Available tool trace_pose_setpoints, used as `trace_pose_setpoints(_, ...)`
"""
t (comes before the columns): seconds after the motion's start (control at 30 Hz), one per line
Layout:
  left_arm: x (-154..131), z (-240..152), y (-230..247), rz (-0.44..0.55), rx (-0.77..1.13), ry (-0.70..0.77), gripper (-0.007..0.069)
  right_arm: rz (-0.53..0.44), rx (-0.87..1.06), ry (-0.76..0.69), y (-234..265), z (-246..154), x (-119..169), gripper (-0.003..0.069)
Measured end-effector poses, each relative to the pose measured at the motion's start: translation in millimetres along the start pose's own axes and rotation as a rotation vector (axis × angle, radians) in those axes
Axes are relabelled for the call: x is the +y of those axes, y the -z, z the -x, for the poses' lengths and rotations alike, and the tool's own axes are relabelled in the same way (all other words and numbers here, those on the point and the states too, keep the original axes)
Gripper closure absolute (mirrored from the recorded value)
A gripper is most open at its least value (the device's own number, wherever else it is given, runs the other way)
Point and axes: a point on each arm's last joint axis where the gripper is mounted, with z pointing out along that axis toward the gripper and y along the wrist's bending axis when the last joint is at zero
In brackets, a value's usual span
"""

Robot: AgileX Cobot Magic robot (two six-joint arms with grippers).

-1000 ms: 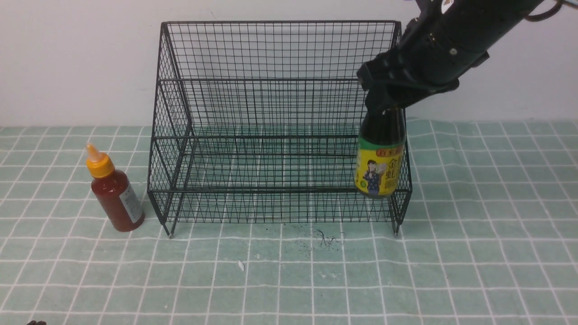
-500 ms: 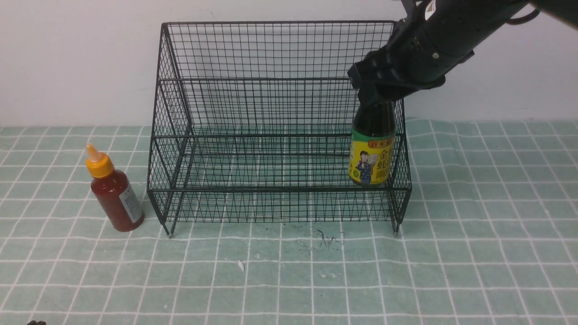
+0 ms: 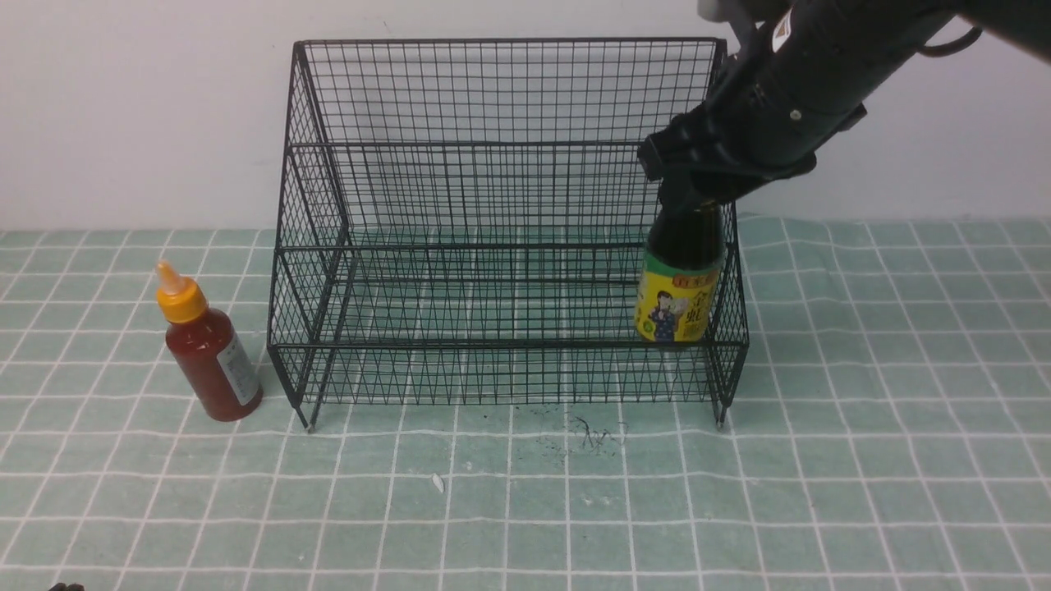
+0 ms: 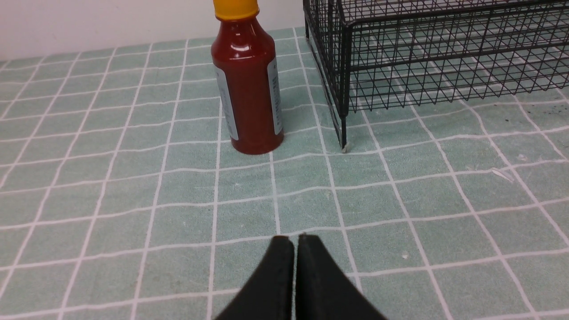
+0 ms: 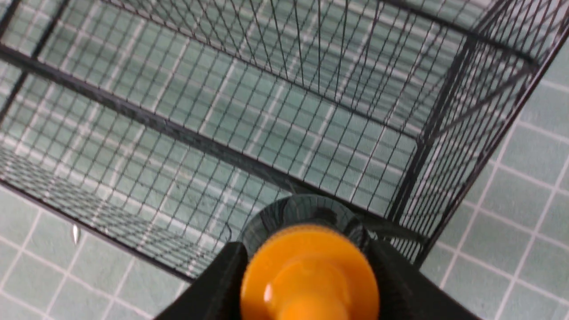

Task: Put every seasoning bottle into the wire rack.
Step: Use the right arm to put the condiment bottle back on the shelf

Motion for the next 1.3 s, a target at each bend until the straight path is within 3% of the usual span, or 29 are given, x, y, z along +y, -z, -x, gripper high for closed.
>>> trace_pose_setpoints(0.73, 0.0, 0.0, 0.0, 0.0, 0.0, 0.0, 0.0631, 0.023, 0.151, -0.024, -44.1, -7.5, -0.2, 0.0345)
trace_pose_setpoints(1.03, 0.0, 0.0, 0.0, 0.0, 0.0, 0.0, 0.0631, 0.037, 0.121, -0.035, -37.1, -1.5, 1.8, 0.02)
trace_pose_setpoints(1.17, 0.0, 0.0, 0.0, 0.0, 0.0, 0.0, 0.0631, 0.045, 0.022, -0.044, -4.8, 10.6, 4.6, 0.0192)
trace_pose_setpoints(1.3, 0.0, 0.0, 0.0, 0.0, 0.0, 0.0, 0.0631, 0.044, -0.158, -0.031, 72.0, 11.9, 8.1, 0.0284)
